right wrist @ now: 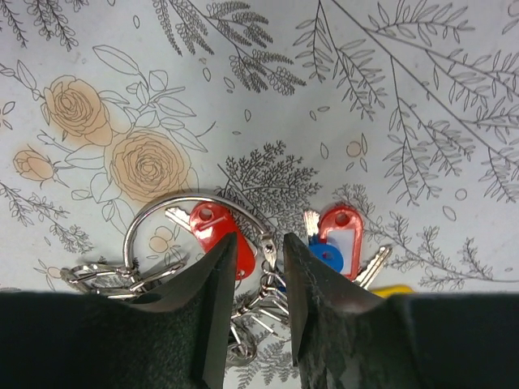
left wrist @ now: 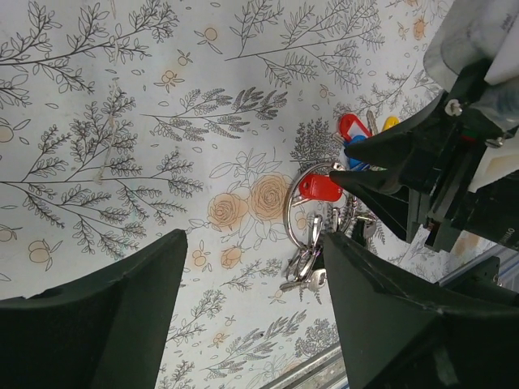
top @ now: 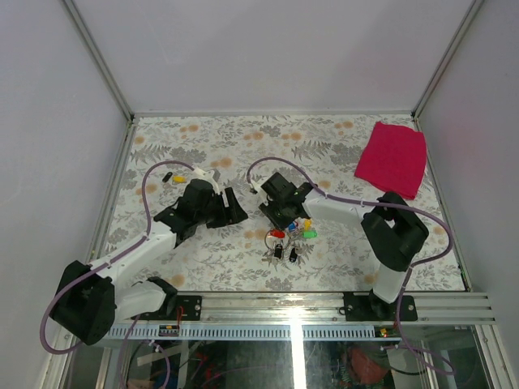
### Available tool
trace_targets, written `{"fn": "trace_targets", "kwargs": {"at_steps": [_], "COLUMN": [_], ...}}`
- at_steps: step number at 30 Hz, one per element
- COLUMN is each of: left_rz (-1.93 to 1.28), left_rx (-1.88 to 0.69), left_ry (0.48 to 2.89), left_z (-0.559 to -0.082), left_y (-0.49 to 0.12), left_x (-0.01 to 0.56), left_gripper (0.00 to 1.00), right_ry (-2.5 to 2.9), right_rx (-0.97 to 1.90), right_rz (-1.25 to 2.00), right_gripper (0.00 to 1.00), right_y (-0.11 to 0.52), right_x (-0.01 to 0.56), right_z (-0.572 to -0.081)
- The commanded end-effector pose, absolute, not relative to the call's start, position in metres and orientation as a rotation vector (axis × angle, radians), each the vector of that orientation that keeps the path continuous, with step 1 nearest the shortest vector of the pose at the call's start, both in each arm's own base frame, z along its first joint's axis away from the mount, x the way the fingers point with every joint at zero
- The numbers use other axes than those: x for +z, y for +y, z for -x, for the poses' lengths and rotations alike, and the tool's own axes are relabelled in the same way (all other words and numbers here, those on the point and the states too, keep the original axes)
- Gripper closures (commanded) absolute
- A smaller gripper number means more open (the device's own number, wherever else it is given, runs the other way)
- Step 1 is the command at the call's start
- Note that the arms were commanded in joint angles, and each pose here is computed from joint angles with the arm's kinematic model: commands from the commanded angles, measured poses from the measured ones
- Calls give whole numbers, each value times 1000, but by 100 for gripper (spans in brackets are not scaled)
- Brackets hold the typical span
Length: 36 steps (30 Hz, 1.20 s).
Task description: Put the keys on the keyring
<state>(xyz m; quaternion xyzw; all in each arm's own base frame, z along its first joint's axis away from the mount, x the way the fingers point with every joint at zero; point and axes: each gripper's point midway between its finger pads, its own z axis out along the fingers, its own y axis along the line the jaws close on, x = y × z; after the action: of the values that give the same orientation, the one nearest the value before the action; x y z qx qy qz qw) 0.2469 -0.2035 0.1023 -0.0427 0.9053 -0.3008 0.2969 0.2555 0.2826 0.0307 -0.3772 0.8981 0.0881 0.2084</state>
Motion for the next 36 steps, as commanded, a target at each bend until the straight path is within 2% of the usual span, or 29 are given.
{"fn": "trace_targets", "kwargs": {"at_steps": [1,19,30,36], "left_rz": [107,100,69,43], "left_rx": [-765,-774,-851,-881], "left_ry": [2403,2415,2419,2439], "left_z": [-247,-246,-247,-248], "left_y": [-199,-200,-213,-223], "left_x": [102,102,97,85], "left_gripper": [31,28,27,26], "right_ry": [2444,2547,2565,2527], "right_rx": [340,300,376,425], "right_rz": [1147,1235,1203,1127], "right_gripper": [64,62,91,100], "right_y": [301,286,281,282], "right_x": [36,5,2,9], "right_z": [-266,-258,-239,-236]}}
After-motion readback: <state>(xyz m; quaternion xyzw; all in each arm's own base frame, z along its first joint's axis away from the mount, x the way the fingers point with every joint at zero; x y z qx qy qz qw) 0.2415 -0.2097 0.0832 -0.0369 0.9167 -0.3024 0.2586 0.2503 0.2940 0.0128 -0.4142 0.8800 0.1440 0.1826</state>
